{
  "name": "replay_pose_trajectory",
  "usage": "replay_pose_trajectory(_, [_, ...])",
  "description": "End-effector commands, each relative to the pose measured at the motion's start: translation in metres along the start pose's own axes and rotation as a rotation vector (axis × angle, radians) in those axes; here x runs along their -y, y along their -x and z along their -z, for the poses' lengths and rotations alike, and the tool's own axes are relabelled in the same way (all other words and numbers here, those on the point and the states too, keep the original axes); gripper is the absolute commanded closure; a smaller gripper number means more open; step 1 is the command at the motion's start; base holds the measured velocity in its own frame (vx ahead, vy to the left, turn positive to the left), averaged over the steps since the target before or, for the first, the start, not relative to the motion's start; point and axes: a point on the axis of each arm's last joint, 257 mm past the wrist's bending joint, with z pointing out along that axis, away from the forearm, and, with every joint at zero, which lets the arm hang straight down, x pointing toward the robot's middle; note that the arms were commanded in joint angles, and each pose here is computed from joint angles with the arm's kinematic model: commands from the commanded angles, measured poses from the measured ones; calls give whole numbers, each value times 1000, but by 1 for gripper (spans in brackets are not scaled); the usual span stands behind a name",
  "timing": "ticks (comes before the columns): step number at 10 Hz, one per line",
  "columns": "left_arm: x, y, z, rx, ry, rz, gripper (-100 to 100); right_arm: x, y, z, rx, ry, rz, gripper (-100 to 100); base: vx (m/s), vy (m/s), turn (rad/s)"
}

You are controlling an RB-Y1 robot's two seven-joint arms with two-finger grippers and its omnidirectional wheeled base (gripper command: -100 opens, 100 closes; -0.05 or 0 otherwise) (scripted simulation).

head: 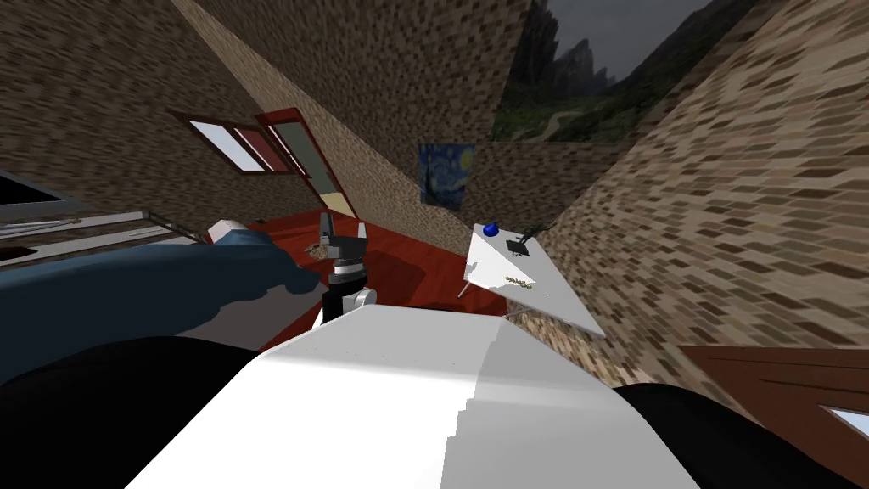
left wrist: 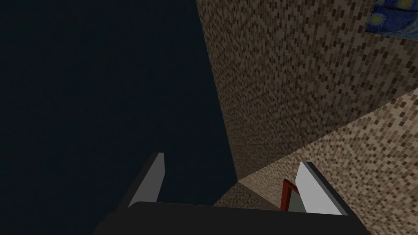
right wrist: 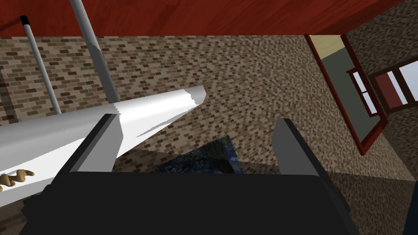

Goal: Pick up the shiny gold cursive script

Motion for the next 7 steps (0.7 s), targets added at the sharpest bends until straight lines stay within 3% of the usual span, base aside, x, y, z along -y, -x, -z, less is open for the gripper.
replay_pose_trajectory(1, [0, 0, 0, 0, 0, 0, 0, 12, -7, 6, -22, -19, 5, -100, 43, 6, 16])
replay_pose_trajectory(2, [0, 0, 0, 0, 0, 0, 0, 12, -7, 6, -22, -19, 5, -100, 9, -6, -11])
replay_pose_trajectory(3, [0, 0, 0, 0, 0, 0, 0, 29, -27, 25, -98, -57, 45, -100, 48, 16, 349])
replay_pose_trajectory(4, [0, 0, 0, 0, 0, 0, 0, 32, -30, 27, -103, -66, 42, -100, 66, 11, 173])
replay_pose_trajectory(5, [0, 0, 0, 0, 0, 0, 0, 45, -47, 46, -173, -95, 83, -100, 86, 24, 280])
replay_pose_trajectory(6, [0, 0, 0, 0, 0, 0, 0, 51, -51, 50, -182, -110, 77, -100, 89, 14, 179])
replay_pose_trajectory(7, [0, 0, 0, 0, 0, 0, 0, 68, -70, 75, -257, -151, 110, -100, 113, 24, 335])
